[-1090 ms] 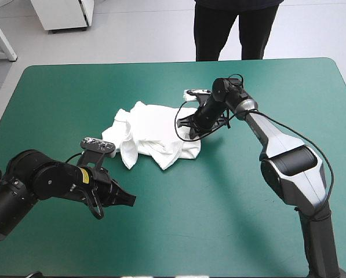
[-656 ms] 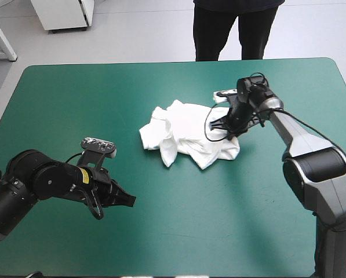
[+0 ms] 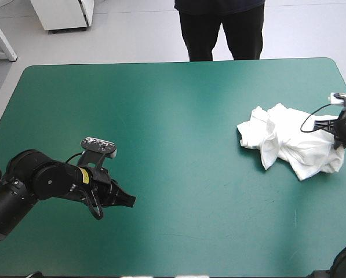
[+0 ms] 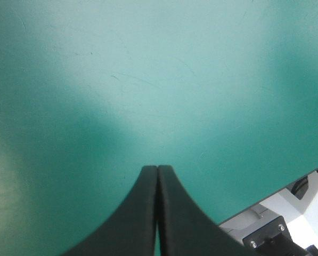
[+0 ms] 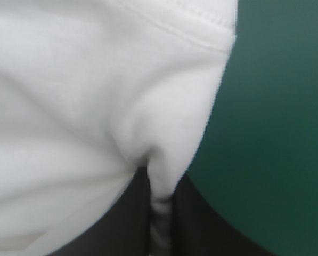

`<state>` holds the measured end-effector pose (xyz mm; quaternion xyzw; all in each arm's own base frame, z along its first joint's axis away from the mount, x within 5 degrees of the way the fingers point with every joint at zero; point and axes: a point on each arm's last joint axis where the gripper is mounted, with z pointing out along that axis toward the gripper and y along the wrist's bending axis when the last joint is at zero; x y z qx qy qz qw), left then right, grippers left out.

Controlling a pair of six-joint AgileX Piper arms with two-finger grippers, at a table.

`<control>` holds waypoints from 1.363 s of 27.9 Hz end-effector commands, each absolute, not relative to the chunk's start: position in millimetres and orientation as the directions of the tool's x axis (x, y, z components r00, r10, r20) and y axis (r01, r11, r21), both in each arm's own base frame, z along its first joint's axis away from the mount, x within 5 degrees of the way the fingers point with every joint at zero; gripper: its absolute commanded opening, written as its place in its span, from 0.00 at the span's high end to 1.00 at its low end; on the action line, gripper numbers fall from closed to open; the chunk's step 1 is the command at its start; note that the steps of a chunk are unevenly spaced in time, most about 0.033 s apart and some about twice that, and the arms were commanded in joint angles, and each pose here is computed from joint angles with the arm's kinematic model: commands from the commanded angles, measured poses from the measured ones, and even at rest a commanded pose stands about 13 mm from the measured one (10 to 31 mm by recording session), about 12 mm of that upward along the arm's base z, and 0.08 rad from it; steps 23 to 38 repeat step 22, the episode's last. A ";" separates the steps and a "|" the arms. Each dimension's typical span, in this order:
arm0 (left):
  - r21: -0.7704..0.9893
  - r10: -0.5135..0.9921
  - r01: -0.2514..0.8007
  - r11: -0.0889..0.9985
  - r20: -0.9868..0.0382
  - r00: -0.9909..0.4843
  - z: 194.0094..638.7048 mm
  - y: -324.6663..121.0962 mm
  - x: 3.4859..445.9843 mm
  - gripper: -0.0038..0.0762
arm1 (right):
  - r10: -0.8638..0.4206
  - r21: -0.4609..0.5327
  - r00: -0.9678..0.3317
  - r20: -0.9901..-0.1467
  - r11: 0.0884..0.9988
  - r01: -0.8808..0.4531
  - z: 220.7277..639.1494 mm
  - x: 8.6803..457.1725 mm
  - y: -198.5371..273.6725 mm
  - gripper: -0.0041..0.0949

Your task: Fold the cloth

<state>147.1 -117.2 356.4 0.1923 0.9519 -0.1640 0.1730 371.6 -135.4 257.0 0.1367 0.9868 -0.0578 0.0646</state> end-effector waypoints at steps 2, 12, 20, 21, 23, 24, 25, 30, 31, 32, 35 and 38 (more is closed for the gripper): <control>-0.273 0.287 0.434 0.859 -0.444 -0.849 367.9 -117.6 144.5 0.98 | 0.301 -0.188 -0.935 -0.188 0.923 0.335 287.2 349.0 -166.6 0.97; -0.272 0.292 0.433 0.859 -0.436 -0.852 367.5 -117.2 143.8 0.98 | 0.391 -0.117 -0.897 -0.206 0.900 0.419 291.0 335.5 -187.6 0.83; -0.266 0.308 0.431 0.862 -0.401 -0.863 365.8 -115.5 141.0 0.98 | 0.466 -0.037 -0.830 -0.308 0.865 0.500 327.9 315.0 -185.7 0.32; -0.262 0.308 0.432 0.863 -0.403 -0.862 365.8 -115.4 141.3 0.98 | 0.479 -0.006 -0.815 -0.325 0.861 0.508 334.3 311.4 -184.4 0.34; -0.257 0.309 0.432 0.865 -0.404 -0.861 365.7 -115.0 141.6 0.98 | 0.491 0.038 -0.795 -0.356 0.858 0.513 344.6 305.8 -182.0 0.38; -0.257 0.309 0.432 0.865 -0.404 -0.861 365.7 -115.0 141.6 0.98 | 0.491 0.038 -0.795 -0.356 0.858 0.513 344.6 305.8 -182.0 0.38; -0.257 0.309 0.432 0.865 -0.404 -0.861 365.7 -115.0 141.6 0.98 | 0.491 0.038 -0.795 -0.356 0.858 0.513 344.6 305.8 -182.0 0.38; -0.257 0.309 0.432 0.865 -0.404 -0.861 365.7 -115.0 141.6 0.98 | 0.491 0.038 -0.795 -0.356 0.858 0.513 344.6 305.8 -182.0 0.38; -0.257 0.309 0.432 0.865 -0.404 -0.861 365.7 -115.0 141.6 0.98 | 0.491 0.038 -0.795 -0.356 0.858 0.513 344.6 305.8 -182.0 0.38; -0.257 0.309 0.432 0.865 -0.404 -0.861 365.7 -115.0 141.6 0.98 | 0.491 0.038 -0.795 -0.356 0.858 0.513 344.6 305.8 -182.0 0.38; -0.257 0.309 0.432 0.865 -0.404 -0.861 365.7 -115.0 141.6 0.98 | 0.491 0.038 -0.795 -0.356 0.858 0.513 344.6 305.8 -182.0 0.38; -0.257 0.309 0.432 0.865 -0.404 -0.861 365.7 -115.0 141.6 0.98 | 0.491 0.038 -0.795 -0.356 0.858 0.513 344.6 305.8 -182.0 0.38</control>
